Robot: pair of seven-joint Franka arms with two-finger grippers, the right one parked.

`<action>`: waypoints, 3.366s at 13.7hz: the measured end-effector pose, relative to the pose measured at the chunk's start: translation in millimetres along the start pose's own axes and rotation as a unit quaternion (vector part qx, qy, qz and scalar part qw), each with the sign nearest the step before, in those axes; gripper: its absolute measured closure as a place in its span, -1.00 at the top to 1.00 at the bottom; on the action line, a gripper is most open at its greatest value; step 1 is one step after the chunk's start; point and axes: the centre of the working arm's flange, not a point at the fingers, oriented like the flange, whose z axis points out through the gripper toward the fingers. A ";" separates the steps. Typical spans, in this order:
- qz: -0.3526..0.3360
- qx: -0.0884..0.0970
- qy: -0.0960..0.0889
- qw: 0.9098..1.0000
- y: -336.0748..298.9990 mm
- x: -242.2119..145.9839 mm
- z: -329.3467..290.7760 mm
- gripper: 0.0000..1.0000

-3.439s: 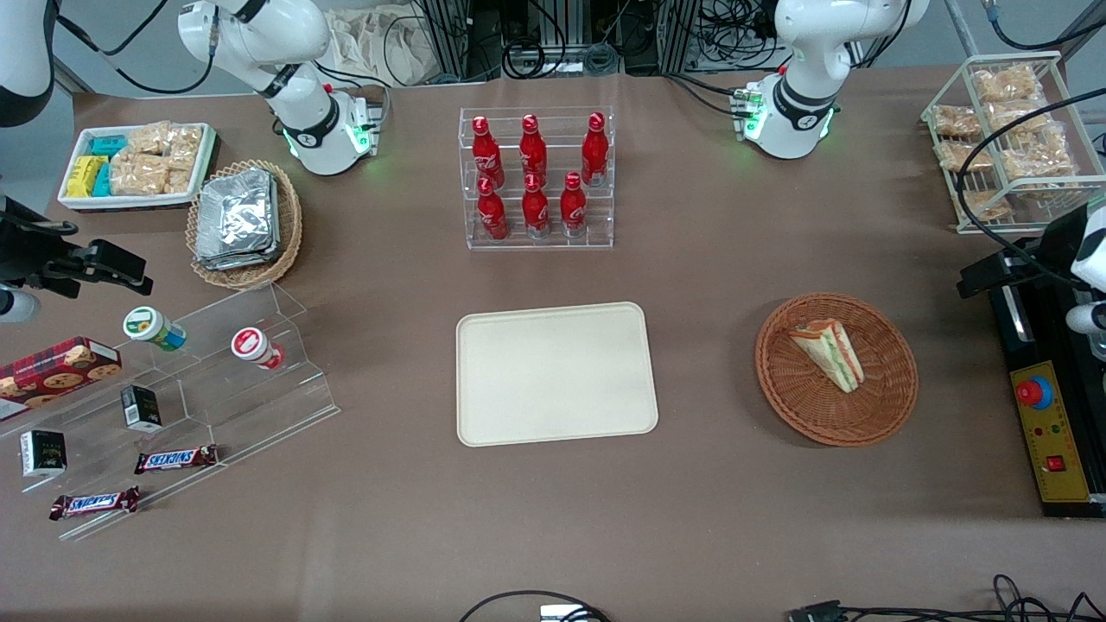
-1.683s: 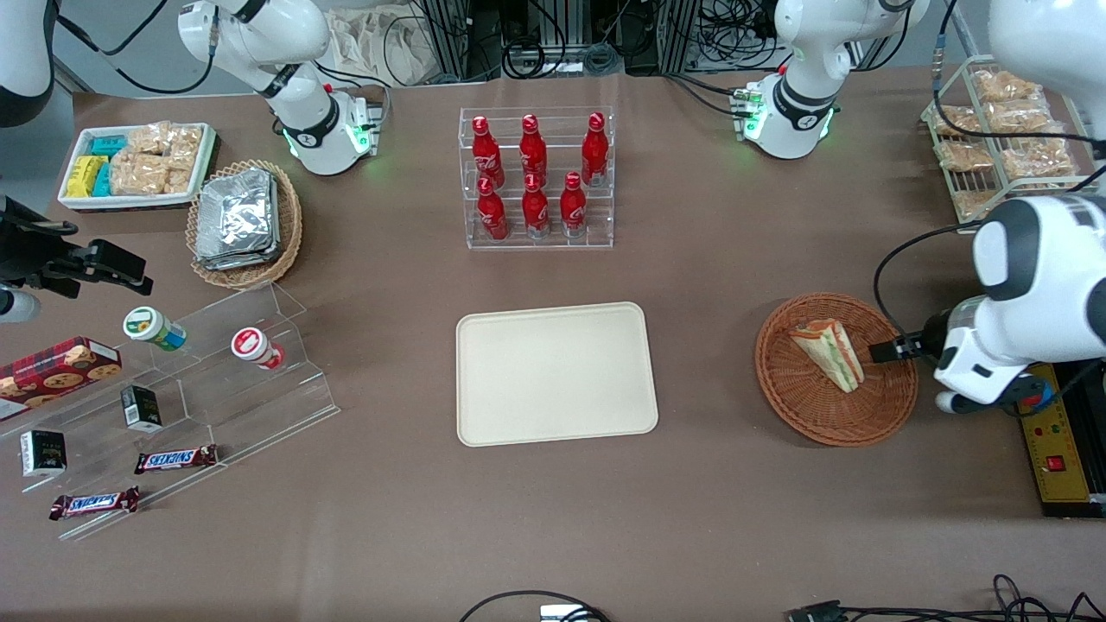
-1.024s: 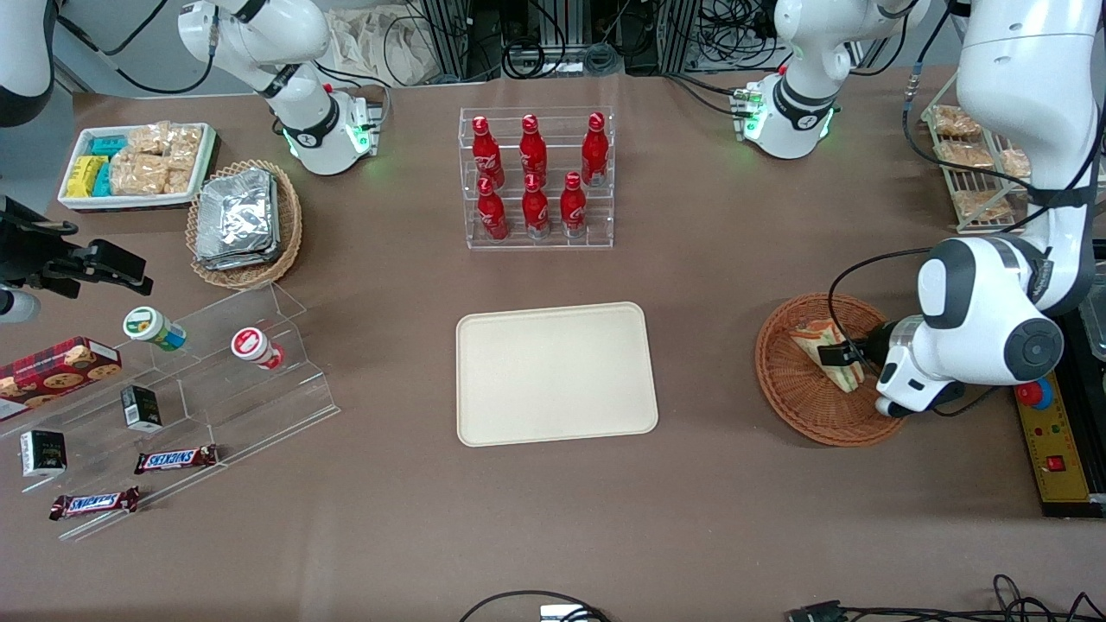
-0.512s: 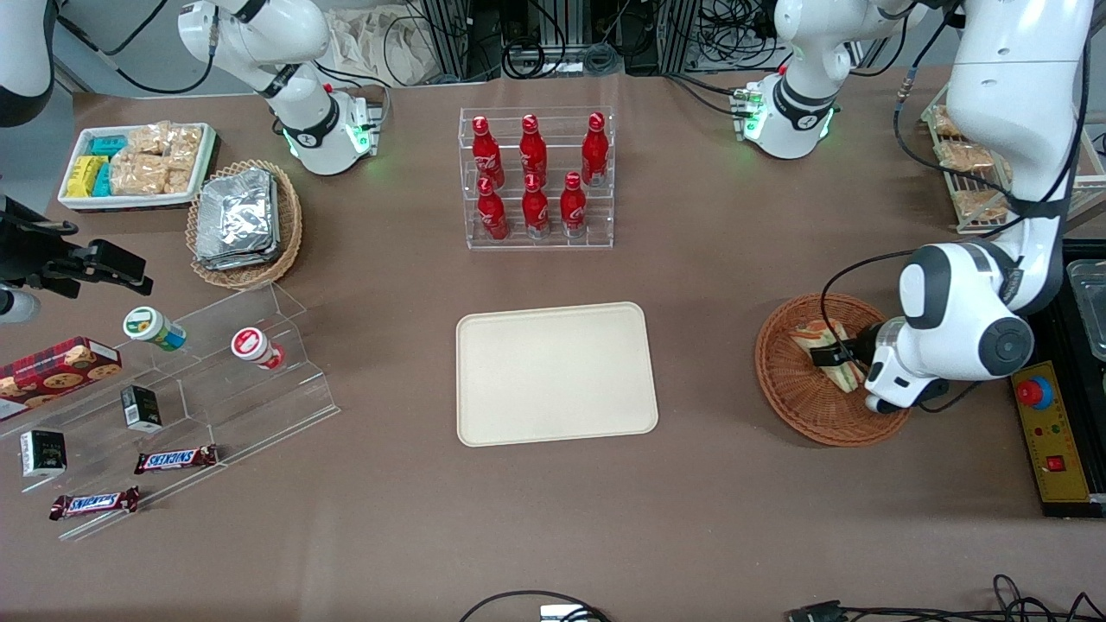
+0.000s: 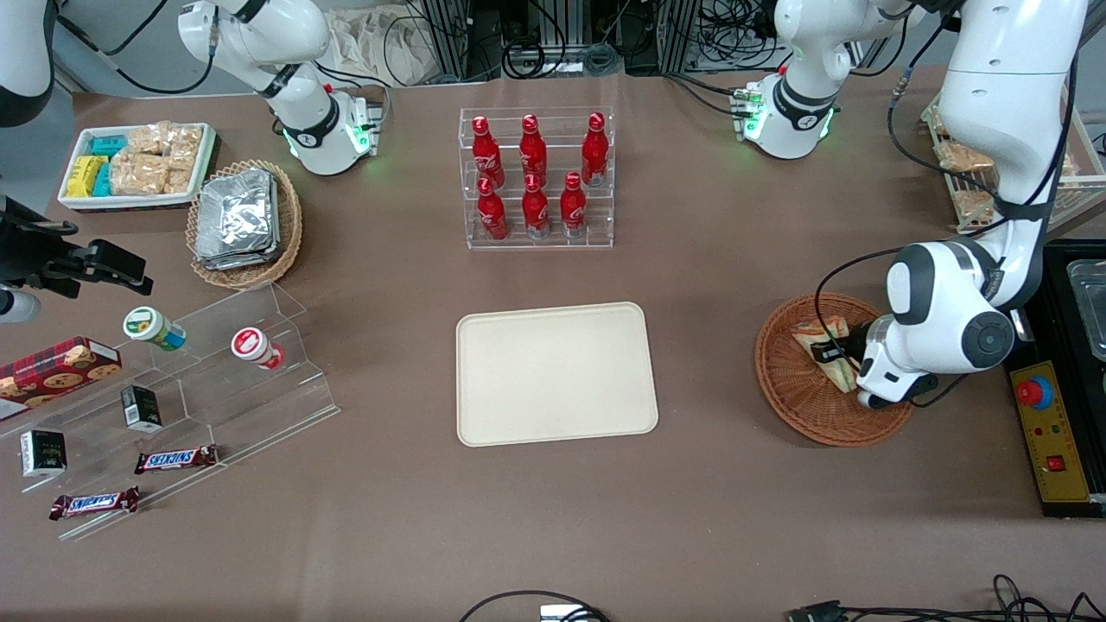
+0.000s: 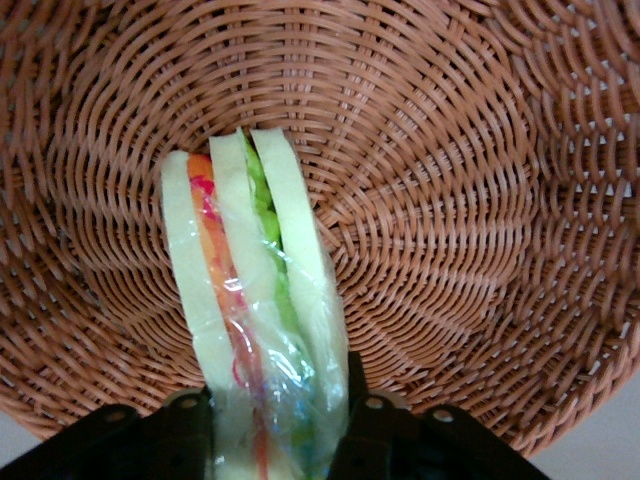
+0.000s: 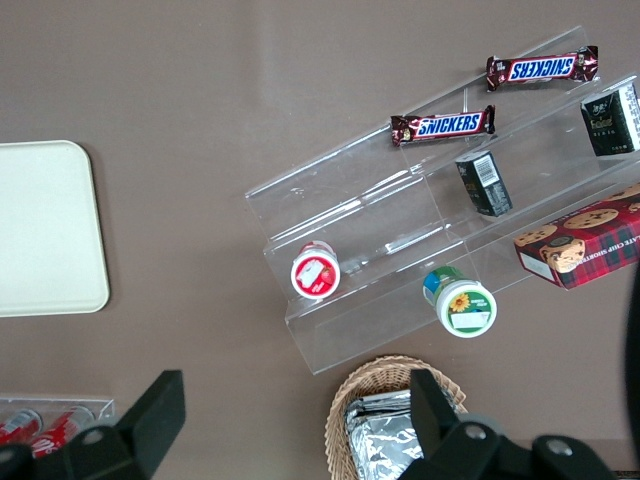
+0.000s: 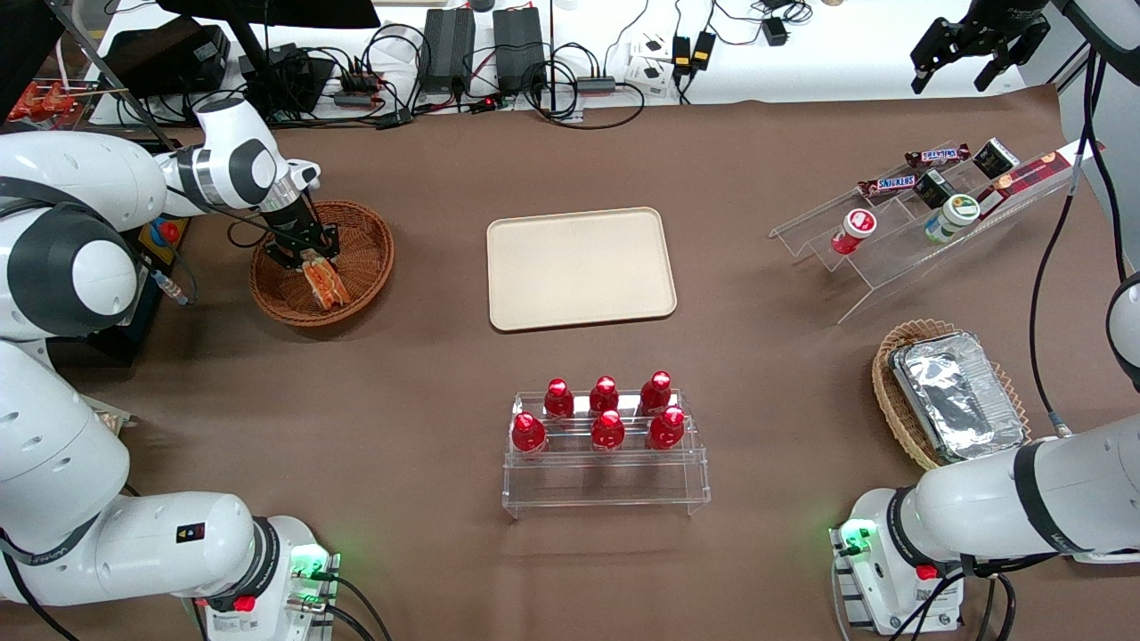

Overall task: Place sandwich from basket to tray
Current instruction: 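Close the left gripper on the sandwich and lift it, then carry the sandwich with the left gripper over the cream tray, then lower the sandwich onto the tray and open the left gripper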

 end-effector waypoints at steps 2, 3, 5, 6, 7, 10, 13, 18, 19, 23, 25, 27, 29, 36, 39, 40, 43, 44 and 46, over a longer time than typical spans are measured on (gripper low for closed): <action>0.001 -0.002 0.007 1.000 0.7 -0.3 -7.6 -0.39; 0.003 -0.004 0.016 1.000 2.3 -0.2 -18.2 -0.55; 0.022 0.003 0.030 0.999 9.7 -2.7 -55.4 -0.61; 0.040 0.013 0.032 0.999 18.0 -5.1 -79.6 -0.67; 0.059 0.021 0.036 0.997 32.4 -8.2 -104.9 -0.67; 0.108 0.029 0.052 0.992 96.1 -19.9 -151.4 -0.67; 0.136 0.031 0.059 0.988 162.9 -23.7 -141.0 -0.67; 0.182 0.030 0.060 0.981 252.8 -29.4 -107.2 -0.67; 0.183 0.023 0.055 0.981 266.0 -32.5 -99.5 -0.67; 0.173 -0.016 0.036 0.984 311.5 -50.7 -63.5 -0.67; 0.178 -0.012 0.029 0.983 332.5 -64.2 -42.8 -0.68; 0.189 -0.006 0.023 0.982 345.5 -74.2 -27.0 -0.68; 0.199 0.000 0.015 0.980 356.5 -83.8 -11.8 -0.68; 0.202 -0.002 -0.004 0.979 373.0 -92.6 29.5 -0.52; 0.201 -0.007 0.005 0.980 374.2 -89.8 29.9 0.08; 0.201 -0.009 0.007 0.979 374.6 -89.3 28.9 0.30; 0.198 -0.012 0.016 0.980 373.5 -84.2 20.1 0.89; 0.196 -0.015 0.025 0.980 371.8 -80.1 9.7 1.00; 0.182 -0.023 0.059 0.981 358.6 -65.3 -32.7 1.00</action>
